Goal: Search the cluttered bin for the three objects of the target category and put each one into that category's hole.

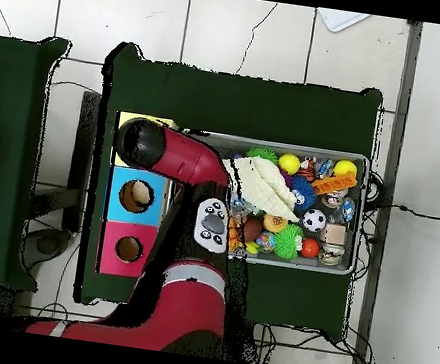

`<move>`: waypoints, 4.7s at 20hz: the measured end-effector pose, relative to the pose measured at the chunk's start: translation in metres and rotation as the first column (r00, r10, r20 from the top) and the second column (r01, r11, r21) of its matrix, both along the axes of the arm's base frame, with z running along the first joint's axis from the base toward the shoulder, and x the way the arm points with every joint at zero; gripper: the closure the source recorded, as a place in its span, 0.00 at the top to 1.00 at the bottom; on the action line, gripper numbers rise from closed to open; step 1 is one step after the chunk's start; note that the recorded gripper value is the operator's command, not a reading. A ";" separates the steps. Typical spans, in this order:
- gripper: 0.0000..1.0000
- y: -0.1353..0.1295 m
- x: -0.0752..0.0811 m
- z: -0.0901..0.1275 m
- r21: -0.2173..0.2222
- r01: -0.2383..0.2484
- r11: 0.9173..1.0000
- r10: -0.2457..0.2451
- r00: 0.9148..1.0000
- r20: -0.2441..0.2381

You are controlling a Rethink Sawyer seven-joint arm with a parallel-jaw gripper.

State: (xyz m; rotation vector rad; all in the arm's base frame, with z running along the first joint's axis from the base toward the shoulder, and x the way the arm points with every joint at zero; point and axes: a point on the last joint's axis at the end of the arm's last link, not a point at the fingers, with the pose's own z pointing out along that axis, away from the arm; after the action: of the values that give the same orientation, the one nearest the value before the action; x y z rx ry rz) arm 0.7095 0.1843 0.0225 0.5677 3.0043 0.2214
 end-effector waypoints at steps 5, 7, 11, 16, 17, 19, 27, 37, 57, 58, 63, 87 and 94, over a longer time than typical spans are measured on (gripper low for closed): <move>0.00 0.011 -0.005 -0.002 -0.130 -0.099 0.987 0.113 0.987 0.111; 0.00 0.015 -0.009 -0.005 -0.198 -0.146 0.969 0.181 0.968 0.172; 0.00 0.020 -0.013 -0.007 -0.261 -0.188 0.947 0.250 0.941 0.227; 0.00 0.020 -0.013 -0.007 -0.267 -0.192 0.944 0.257 0.938 0.233; 0.00 0.020 -0.013 -0.007 -0.267 -0.192 0.944 0.257 0.938 0.233; 0.00 0.020 -0.013 -0.007 -0.266 -0.192 0.945 0.256 0.938 0.233; 0.00 0.018 -0.014 -0.006 -0.259 -0.188 0.947 0.250 0.940 0.232; 0.00 0.018 -0.022 0.008 -0.236 -0.195 0.952 0.236 0.958 0.161; 0.00 0.021 -0.025 0.028 -0.261 -0.253 0.931 0.293 0.947 0.128; 0.00 0.021 -0.025 0.032 -0.261 -0.255 0.931 0.294 0.948 0.123; 0.00 0.023 -0.028 0.065 -0.255 -0.265 0.930 0.293 0.953 0.077; 0.00 0.021 -0.031 0.116 -0.234 -0.243 0.941 0.268 0.960 0.078; 0.00 0.022 -0.032 0.112 -0.223 -0.235 0.946 0.256 0.964 0.073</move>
State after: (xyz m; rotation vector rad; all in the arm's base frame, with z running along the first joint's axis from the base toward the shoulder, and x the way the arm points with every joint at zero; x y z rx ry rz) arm 0.6778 0.2064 0.1345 0.1554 2.9410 -0.0579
